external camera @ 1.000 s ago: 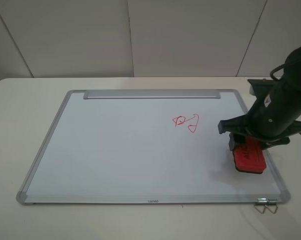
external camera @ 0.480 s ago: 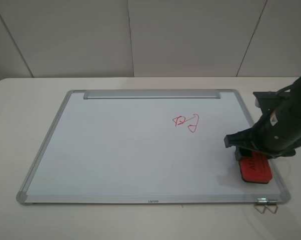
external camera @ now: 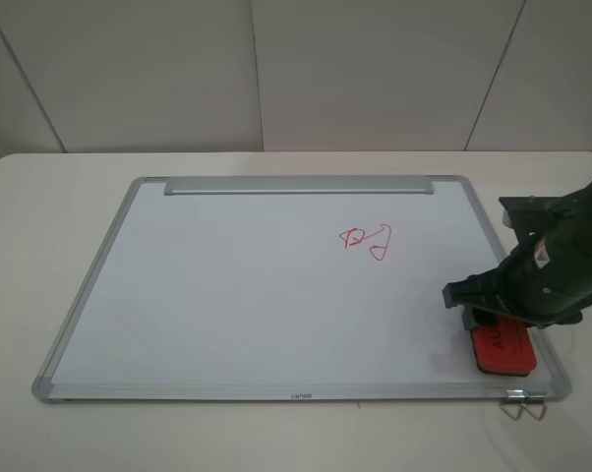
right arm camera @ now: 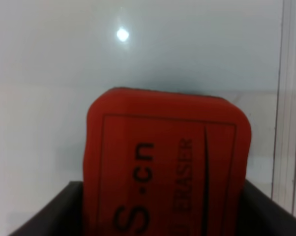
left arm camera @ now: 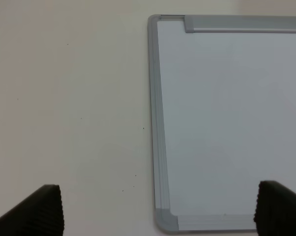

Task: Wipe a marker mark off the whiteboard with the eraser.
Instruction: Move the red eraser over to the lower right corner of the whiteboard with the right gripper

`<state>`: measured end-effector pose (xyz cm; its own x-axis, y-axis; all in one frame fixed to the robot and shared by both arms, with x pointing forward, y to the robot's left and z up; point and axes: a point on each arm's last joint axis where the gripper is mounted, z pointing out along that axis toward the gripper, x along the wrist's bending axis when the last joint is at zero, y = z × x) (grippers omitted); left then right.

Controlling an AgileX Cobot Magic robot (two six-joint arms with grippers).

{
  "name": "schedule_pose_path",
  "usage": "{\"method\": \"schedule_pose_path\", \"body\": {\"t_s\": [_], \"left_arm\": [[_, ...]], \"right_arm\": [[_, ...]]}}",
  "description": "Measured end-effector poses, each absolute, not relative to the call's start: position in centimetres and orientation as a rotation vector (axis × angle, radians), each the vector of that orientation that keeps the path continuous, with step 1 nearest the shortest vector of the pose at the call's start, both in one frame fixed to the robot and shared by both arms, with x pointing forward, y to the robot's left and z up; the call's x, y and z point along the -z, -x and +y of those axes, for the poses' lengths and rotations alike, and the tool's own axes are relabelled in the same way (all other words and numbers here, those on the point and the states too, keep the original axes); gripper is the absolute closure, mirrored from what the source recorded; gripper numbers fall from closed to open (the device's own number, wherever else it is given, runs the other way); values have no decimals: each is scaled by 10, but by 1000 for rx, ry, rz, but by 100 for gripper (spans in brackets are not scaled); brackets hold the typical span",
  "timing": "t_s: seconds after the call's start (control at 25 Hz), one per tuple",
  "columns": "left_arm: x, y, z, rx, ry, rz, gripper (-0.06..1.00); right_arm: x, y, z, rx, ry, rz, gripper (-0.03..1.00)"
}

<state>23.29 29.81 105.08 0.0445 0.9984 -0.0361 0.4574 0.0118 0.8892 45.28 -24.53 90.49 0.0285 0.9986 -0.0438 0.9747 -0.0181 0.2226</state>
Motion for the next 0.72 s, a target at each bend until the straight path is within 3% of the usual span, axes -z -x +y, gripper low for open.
{"method": "schedule_pose_path", "body": {"t_s": [0.56,0.72], "left_arm": [[-1051,-233,298,-889,-1553,1518,17],[-1051,-233,298,-889,-1553,1518,17]], "right_arm": [[-893,-453,-245,-123,-2108,2086,44],[-893,-453,-245,-126,-2107,2087,29]]}}
